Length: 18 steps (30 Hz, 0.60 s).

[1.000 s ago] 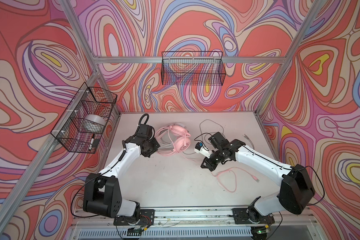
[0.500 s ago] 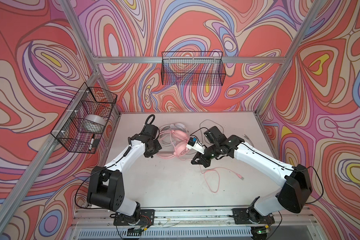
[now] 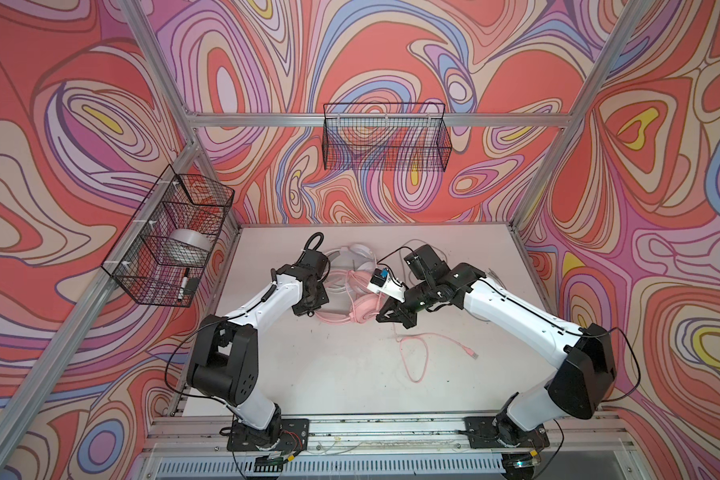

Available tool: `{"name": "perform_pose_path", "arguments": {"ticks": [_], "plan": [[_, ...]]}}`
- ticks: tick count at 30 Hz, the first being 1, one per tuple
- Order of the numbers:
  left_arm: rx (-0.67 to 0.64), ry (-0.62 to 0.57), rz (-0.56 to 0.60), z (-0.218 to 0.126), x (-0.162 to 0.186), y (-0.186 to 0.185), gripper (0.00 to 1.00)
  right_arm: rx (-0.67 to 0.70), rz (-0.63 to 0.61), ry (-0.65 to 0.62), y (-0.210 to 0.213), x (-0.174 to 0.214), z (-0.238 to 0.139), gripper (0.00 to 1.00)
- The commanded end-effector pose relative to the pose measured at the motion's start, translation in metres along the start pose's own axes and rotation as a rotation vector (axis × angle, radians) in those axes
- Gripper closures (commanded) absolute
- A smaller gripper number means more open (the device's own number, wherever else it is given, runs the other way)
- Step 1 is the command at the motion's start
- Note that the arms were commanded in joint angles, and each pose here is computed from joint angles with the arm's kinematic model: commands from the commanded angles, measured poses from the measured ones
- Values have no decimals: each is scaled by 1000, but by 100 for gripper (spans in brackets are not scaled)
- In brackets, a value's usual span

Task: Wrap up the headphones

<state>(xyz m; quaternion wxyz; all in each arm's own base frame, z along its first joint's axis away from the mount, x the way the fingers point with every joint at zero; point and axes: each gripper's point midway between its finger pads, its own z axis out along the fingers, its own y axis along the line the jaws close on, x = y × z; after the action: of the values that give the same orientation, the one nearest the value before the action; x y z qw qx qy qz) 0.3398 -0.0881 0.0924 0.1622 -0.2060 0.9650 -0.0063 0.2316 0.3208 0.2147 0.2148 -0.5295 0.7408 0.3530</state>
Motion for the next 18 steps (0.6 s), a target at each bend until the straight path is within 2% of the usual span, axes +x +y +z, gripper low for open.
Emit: {"name": "perform_pose_path", "arguments": {"ticks": [1, 13, 18], "plan": [[-22, -27, 51, -9, -8, -7, 100, -1, -61, -14, 1, -13, -3, 100], [-104, 9, 262, -16, 2, -1, 100, 63, -96, 86, -21, -21, -3, 100], [-66, 11, 346, -21, 9, -4, 100, 139, -137, 131, -36, -17, -4, 100]]}}
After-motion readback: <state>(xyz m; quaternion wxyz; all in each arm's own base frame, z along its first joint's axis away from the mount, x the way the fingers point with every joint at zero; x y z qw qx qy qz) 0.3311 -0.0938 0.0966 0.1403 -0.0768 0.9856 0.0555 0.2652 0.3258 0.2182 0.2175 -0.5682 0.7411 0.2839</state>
